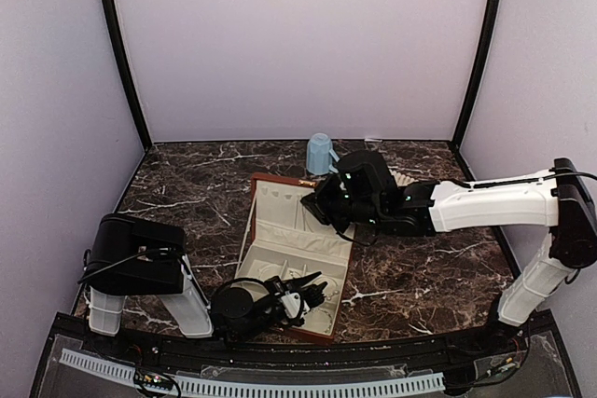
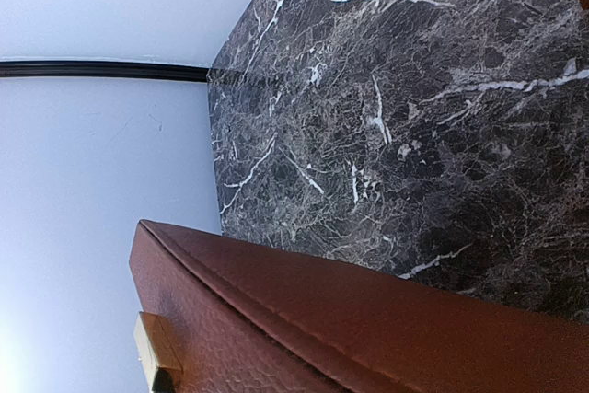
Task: Organize the mixed jewelry
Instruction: Hang the necklace on the earring holder.
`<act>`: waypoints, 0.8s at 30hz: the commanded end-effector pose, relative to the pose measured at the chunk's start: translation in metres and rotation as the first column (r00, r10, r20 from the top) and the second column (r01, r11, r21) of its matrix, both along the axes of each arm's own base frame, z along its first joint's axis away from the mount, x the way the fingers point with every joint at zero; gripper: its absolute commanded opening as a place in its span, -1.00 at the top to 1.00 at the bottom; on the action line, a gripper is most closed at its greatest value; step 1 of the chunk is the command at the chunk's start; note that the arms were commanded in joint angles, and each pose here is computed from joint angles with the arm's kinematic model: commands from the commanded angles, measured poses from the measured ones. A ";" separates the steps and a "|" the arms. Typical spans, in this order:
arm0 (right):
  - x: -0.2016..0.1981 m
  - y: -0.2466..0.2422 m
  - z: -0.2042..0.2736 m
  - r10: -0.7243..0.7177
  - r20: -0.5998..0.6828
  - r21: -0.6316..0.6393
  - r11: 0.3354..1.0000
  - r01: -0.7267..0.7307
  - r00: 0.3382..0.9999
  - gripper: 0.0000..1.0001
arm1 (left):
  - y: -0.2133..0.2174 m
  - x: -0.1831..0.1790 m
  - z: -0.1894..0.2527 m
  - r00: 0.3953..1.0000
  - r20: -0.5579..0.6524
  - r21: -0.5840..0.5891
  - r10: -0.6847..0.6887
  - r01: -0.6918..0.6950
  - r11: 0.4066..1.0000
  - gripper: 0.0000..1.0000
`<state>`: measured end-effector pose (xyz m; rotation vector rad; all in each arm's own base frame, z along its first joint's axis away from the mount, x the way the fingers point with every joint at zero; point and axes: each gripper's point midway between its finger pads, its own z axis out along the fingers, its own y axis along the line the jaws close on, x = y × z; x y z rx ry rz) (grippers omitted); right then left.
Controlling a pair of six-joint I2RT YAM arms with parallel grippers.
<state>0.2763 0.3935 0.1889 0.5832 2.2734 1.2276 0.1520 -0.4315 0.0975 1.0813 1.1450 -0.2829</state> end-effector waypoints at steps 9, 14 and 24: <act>0.008 -0.039 -0.050 -0.108 -0.083 -0.150 0.984 0.095 0.991 0.79 | 0.006 -0.008 -0.030 1.000 -0.031 0.079 -0.003 0.005 0.997 0.52; 0.006 -0.047 -0.049 -0.130 -0.081 -0.151 0.982 0.117 0.988 0.75 | 0.006 -0.008 -0.030 1.000 -0.030 0.080 -0.001 0.003 0.997 0.51; 0.004 -0.056 -0.047 -0.140 -0.069 -0.177 0.976 0.126 0.988 1.00 | 0.005 -0.008 -0.031 1.000 -0.029 0.081 -0.001 0.003 0.997 0.52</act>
